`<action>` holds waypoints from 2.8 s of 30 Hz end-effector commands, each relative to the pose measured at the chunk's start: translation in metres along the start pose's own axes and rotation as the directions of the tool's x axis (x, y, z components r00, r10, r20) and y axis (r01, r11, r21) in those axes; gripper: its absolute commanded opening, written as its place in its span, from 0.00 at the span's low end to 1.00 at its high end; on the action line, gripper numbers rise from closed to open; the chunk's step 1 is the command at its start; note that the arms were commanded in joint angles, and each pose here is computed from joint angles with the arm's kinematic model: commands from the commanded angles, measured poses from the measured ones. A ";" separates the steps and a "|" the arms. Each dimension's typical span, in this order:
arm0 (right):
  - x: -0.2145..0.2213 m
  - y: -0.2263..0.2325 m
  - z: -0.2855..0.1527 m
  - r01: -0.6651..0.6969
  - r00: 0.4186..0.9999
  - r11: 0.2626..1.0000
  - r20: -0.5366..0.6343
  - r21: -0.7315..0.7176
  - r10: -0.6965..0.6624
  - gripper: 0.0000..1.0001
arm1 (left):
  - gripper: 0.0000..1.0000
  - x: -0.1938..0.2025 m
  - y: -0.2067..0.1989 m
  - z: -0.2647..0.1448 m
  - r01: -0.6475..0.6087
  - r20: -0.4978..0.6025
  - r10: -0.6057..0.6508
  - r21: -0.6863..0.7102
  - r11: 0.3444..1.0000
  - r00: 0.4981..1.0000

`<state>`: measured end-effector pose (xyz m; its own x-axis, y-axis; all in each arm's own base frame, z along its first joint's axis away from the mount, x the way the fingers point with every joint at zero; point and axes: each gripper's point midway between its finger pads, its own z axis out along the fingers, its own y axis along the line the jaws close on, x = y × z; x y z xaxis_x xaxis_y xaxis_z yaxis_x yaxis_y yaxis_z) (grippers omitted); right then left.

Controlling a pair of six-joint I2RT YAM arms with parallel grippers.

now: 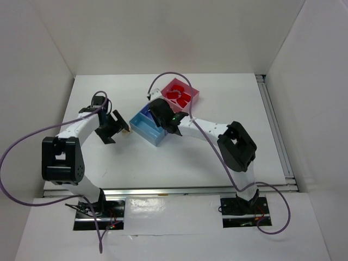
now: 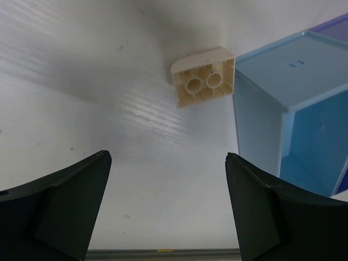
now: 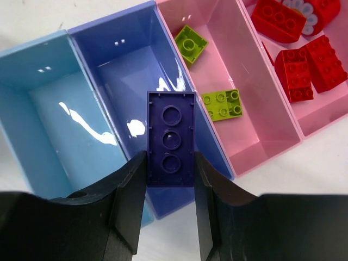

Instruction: Sort the legos into containers by color

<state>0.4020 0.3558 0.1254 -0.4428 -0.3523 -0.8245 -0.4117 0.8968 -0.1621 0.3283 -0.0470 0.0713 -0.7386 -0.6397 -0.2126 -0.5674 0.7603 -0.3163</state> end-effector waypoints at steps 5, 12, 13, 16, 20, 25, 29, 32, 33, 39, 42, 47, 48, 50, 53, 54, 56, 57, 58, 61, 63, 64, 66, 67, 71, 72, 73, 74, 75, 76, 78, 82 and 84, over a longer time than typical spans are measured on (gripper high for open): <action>-0.024 -0.007 0.011 -0.034 0.998 0.999 0.051 0.002 0.034 0.47 | 0.99 -0.018 -0.021 0.017 0.060 -0.013 -0.060 0.040 0.997 0.998; -0.033 -0.011 0.004 -0.070 0.995 0.997 0.069 -0.011 0.071 0.75 | 1.00 -0.030 -0.016 0.024 0.089 0.007 -0.090 0.020 0.996 0.996; -0.036 -0.012 0.000 -0.071 0.995 0.997 0.070 -0.011 0.072 0.75 | 1.00 -0.038 -0.016 0.022 0.099 0.024 -0.100 0.030 0.995 0.995; -0.038 -0.023 -0.015 -0.087 0.993 0.996 0.085 0.012 0.086 0.75 | 0.97 -0.042 -0.016 0.028 0.096 0.012 -0.096 0.030 0.995 0.995; -0.044 -0.035 -0.036 -0.107 0.989 0.994 0.107 0.027 0.103 0.75 | 0.97 -0.044 -0.013 0.038 -0.012 -0.007 0.012 0.026 1.000 1.000; -0.049 -0.040 -0.055 -0.143 0.982 0.990 0.125 0.010 0.141 0.75 | 0.98 -0.043 -0.018 0.042 -0.077 0.001 0.077 0.077 0.994 0.997; -0.037 -0.041 -0.056 -0.124 0.989 0.992 0.083 0.020 0.122 0.74 | 0.94 -0.057 -0.027 0.034 -0.036 0.083 0.026 0.112 0.993 0.996; -0.035 -0.042 -0.059 -0.132 0.988 0.991 0.077 0.020 0.130 0.74 | 0.92 -0.069 -0.029 0.022 -0.045 0.162 0.030 0.092 0.995 0.986; -0.027 -0.042 -0.058 -0.124 0.991 0.992 0.061 0.024 0.123 0.74 | 0.92 -0.070 -0.029 0.021 -0.071 0.176 0.058 0.073 0.995 0.983; -0.026 -0.043 -0.067 -0.157 0.986 0.988 0.065 0.007 0.156 0.74 | 1.00 -0.065 -0.005 -0.016 -0.048 0.256 0.071 -0.094 0.994 0.964; -0.020 -0.042 -0.066 -0.172 0.984 0.985 0.055 0.009 0.171 0.74 | 1.00 -0.038 -0.001 -0.016 -0.119 0.241 0.154 -0.156 0.981 0.958; -0.008 -0.040 -0.065 -0.187 0.982 0.982 0.035 0.002 0.187 0.74 | 0.99 -0.018 0.005 -0.004 -0.197 0.185 0.234 -0.199 0.960 0.955; -0.007 -0.041 -0.067 -0.197 0.980 0.980 0.036 0.001 0.197 0.74 | 0.99 -0.018 0.005 -0.004 -0.197 0.185 0.234 -0.199 0.960 0.955; -0.007 -0.042 -0.070 -0.198 0.980 0.980 0.037 0.001 0.197 0.74 | 0.99 -0.010 0.008 0.000 -0.170 0.173 0.206 -0.202 0.964 0.963; -0.008 -0.042 -0.072 -0.201 0.979 0.980 0.045 -0.002 0.201 0.74 | 1.00 -0.004 0.012 0.013 -0.171 0.156 0.208 -0.226 0.959 0.966; -0.006 -0.043 -0.073 -0.201 0.979 0.980 0.044 -0.001 0.201 0.74 | 1.00 -0.002 0.012 0.017 -0.179 0.149 0.218 -0.238 0.955 0.965; -0.009 -0.046 -0.076 -0.205 0.977 0.979 0.055 0.008 0.204 0.74 | 1.00 -0.006 0.000 0.018 -0.191 0.155 0.229 -0.227 0.955 0.961; -0.009 -0.046 -0.076 -0.205 0.977 0.979 0.055 0.008 0.204 0.74 | 1.00 -0.002 -0.003 0.024 -0.208 0.140 0.244 -0.231 0.950 0.960; -0.007 -0.047 -0.076 -0.201 0.979 0.980 0.046 0.011 0.200 0.74 | 1.00 -0.002 -0.007 0.025 -0.217 0.137 0.252 -0.228 0.949 0.958; -0.006 -0.052 -0.078 -0.192 0.980 0.981 0.052 0.032 0.191 0.74 | 1.00 0.000 -0.024 0.032 -0.269 0.135 0.305 -0.231 0.935 0.943; -0.005 -0.055 -0.080 -0.193 0.980 0.980 0.055 0.041 0.191 0.74 | 1.00 -0.001 -0.035 0.032 -0.285 0.138 0.321 -0.232 0.930 0.937; -0.005 -0.057 -0.080 -0.194 0.980 0.980 0.058 0.052 0.191 0.74 | 1.00 0.001 -0.037 0.033 -0.295 0.126 0.330 -0.237 0.926 0.935; -0.002 -0.065 -0.081 -0.218 0.975 0.973 0.055 0.074 0.214 0.74 | 1.00 0.003 -0.048 0.035 -0.315 0.132 0.351 -0.233 0.920 0.927; -0.006 -0.070 -0.083 -0.229 0.972 0.970 0.066 0.080 0.224 0.74 | 1.00 0.008 -0.053 0.039 -0.333 0.124 0.367 -0.232 0.914 0.922; -0.007 -0.084 -0.090 -0.256 0.965 0.962 0.081 0.094 0.249 0.74 | 1.00 0.010 -0.072 0.041 -0.381 0.129 0.415 -0.226 0.897 0.901; -0.008 -0.088 -0.091 -0.271 0.961 0.958 0.081 0.093 0.264 0.74 | 1.00 0.006 -0.072 0.040 -0.398 0.127 0.436 -0.246 0.884 0.891; -0.008 -0.088 -0.091 -0.271 0.961 0.958 0.081 0.093 0.264 0.74 | 1.00 0.000 -0.068 0.040 -0.405 0.134 0.454 -0.283 0.870 0.881; -0.011 -0.092 -0.093 -0.281 0.958 0.956 0.086 0.089 0.273 0.74 | 1.00 -0.003 -0.063 0.038 -0.415 0.135 0.472 -0.312 0.855 0.871; -0.011 -0.092 -0.093 -0.281 0.958 0.956 0.086 0.089 0.273 0.74 | 1.00 -0.012 -0.056 0.034 -0.414 0.144 0.492 -0.374 0.830 0.858; -0.008 -0.095 -0.093 -0.285 0.957 0.955 0.082 0.087 0.278 0.74 | 1.00 -0.014 -0.051 0.032 -0.426 0.136 0.511 -0.397 0.813 0.849; -0.004 -0.093 -0.092 -0.281 0.959 0.956 0.071 0.081 0.276 0.74 | 1.00 -0.019 -0.042 0.033 -0.412 0.132 0.506 -0.427 0.805 0.852; -0.004 -0.092 -0.092 -0.289 0.956 0.955 0.069 0.071 0.285 0.74 | 1.00 -0.019 -0.035 0.033 -0.359 0.127 0.436 -0.391 0.848 0.891; -0.004 -0.091 -0.092 -0.289 0.956 0.955 0.069 0.071 0.285 0.74 | 1.00 -0.020 -0.037 0.035 -0.335 0.134 0.406 -0.368 0.867 0.904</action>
<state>0.3718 0.2514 0.1862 -0.4944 -0.0865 -0.8649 -0.2078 0.9779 0.0210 0.3777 -0.0721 0.0545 -0.8539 -0.2572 -0.4524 -0.3545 0.9239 0.1438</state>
